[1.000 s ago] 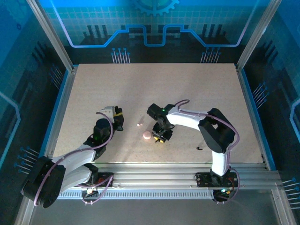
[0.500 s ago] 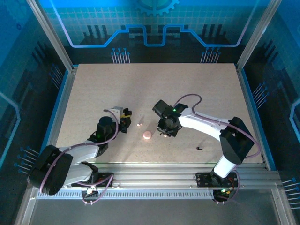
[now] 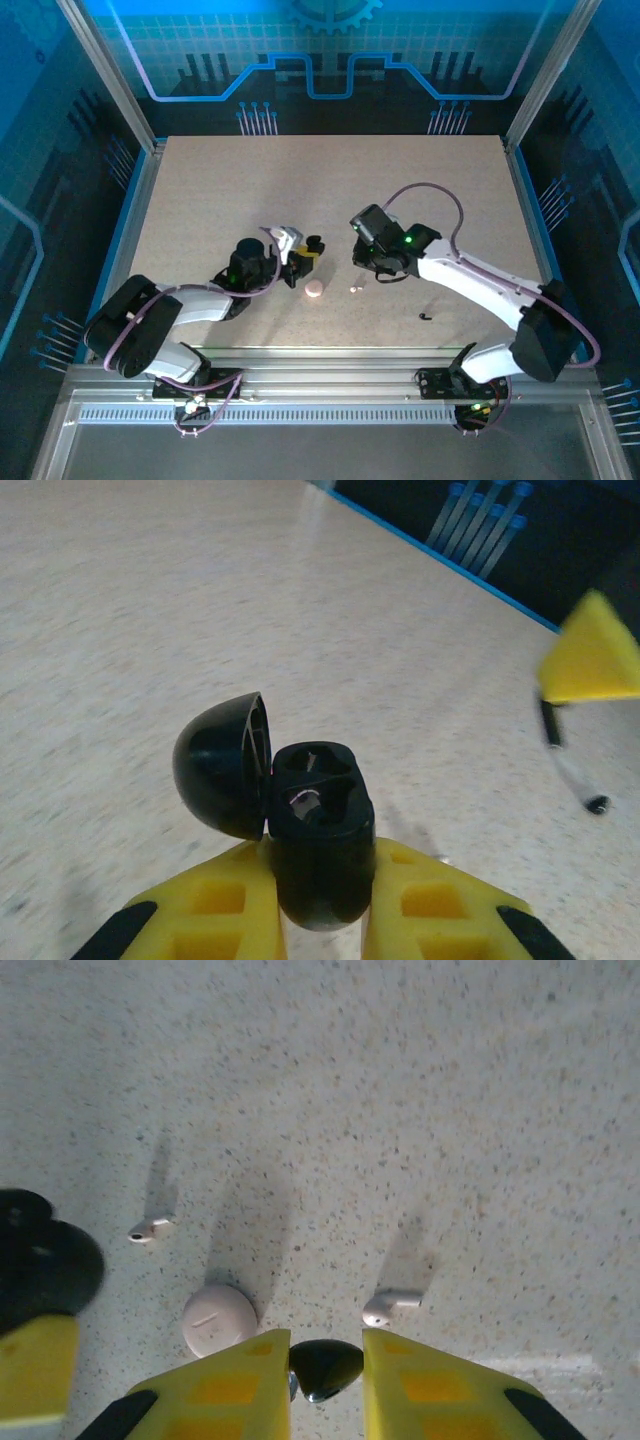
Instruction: Insert the wireless bluetooth earbuds into the charging case
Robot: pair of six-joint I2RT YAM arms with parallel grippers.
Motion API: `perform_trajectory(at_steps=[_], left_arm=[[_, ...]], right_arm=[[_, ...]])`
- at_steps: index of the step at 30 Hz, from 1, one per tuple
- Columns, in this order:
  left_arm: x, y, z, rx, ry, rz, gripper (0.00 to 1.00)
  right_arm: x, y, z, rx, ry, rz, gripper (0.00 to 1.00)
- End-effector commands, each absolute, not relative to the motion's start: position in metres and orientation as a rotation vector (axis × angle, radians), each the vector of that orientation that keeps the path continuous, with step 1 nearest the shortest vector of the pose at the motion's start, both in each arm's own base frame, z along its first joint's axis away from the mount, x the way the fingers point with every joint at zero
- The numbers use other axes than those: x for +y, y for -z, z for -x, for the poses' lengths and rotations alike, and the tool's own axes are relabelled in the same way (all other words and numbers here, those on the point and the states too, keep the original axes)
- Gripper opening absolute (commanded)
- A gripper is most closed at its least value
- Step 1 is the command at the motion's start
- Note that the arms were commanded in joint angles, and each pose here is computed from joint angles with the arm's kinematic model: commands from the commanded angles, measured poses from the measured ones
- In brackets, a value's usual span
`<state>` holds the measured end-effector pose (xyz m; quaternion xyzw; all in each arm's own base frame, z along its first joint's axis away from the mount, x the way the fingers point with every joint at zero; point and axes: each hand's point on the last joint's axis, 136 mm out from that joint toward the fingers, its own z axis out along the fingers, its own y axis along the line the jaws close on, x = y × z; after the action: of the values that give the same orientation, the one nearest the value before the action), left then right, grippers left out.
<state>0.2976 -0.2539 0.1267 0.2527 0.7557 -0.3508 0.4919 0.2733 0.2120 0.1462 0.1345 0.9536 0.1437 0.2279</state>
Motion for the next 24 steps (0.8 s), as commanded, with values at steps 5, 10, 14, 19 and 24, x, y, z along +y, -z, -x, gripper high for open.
perform_trajectory(at_steps=[5, 10, 14, 19, 24], left_arm=[[-0.288, -0.144, -0.289, 1.74, 0.821, -0.771, 0.08], [-0.302, -0.141, -0.285, 1.713, 0.843, -0.816, 0.08], [-0.308, -0.151, -0.281, 1.666, 0.868, -0.838, 0.08], [-0.313, -0.153, -0.276, 1.652, 0.876, -0.905, 0.08], [-0.317, -0.16, -0.269, 1.584, 0.88, -0.967, 0.09]], right_arm=[[0.191, -0.185, -0.287, 2.428, -0.403, -0.115, 0.22], [0.19, -0.209, -0.287, 2.315, -0.446, 0.01, 0.23], [0.202, -0.219, -0.286, 2.227, -0.509, 0.166, 0.23], [0.212, -0.224, -0.283, 2.136, -0.555, 0.312, 0.22], [0.221, -0.231, -0.279, 2.067, -0.603, 0.437, 0.23]])
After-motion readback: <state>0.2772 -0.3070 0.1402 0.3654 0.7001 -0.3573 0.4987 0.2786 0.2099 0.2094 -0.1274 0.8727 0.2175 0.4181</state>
